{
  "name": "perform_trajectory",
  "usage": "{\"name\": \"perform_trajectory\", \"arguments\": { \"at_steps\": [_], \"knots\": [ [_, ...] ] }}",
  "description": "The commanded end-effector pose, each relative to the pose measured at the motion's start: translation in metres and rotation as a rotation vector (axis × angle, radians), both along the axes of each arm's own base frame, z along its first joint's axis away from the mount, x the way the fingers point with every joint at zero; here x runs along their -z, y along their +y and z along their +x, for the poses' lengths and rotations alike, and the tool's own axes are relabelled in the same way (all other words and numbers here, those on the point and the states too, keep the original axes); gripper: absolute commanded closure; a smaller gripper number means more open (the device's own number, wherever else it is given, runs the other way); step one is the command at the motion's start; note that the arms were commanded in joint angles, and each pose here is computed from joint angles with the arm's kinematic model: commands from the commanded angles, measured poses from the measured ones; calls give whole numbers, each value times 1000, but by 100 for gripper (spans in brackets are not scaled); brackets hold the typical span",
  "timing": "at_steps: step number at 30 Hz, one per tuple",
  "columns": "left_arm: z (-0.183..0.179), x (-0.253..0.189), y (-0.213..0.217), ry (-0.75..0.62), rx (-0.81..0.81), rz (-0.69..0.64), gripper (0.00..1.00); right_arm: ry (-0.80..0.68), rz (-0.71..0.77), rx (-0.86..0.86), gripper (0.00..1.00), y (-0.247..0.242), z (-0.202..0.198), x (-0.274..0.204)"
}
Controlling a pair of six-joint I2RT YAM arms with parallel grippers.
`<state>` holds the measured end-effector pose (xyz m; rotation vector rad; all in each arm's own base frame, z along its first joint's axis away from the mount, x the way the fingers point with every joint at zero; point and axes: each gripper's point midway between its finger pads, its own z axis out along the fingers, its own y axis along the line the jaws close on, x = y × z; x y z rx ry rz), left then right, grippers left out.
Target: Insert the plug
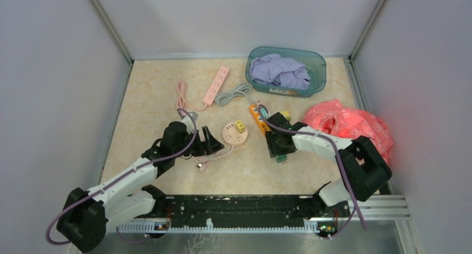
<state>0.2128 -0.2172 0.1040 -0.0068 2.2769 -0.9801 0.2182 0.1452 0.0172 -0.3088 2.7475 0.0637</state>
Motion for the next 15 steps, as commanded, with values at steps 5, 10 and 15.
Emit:
{"name": "perform_trajectory", "arguments": {
  "at_steps": [5, 10, 15],
  "knots": [
    [-2, -11, -17, -37, 30, -34, 11, -32, 52, 10, 59, 13, 12, -13],
    [-6, -16, -28, -57, 44, -39, 11, -94, 107, 11, 63, 32, 18, -31],
    [-10, -22, -41, -102, 49, -40, 10, -176, 205, 22, 65, 58, 24, -54]
  ]
}}
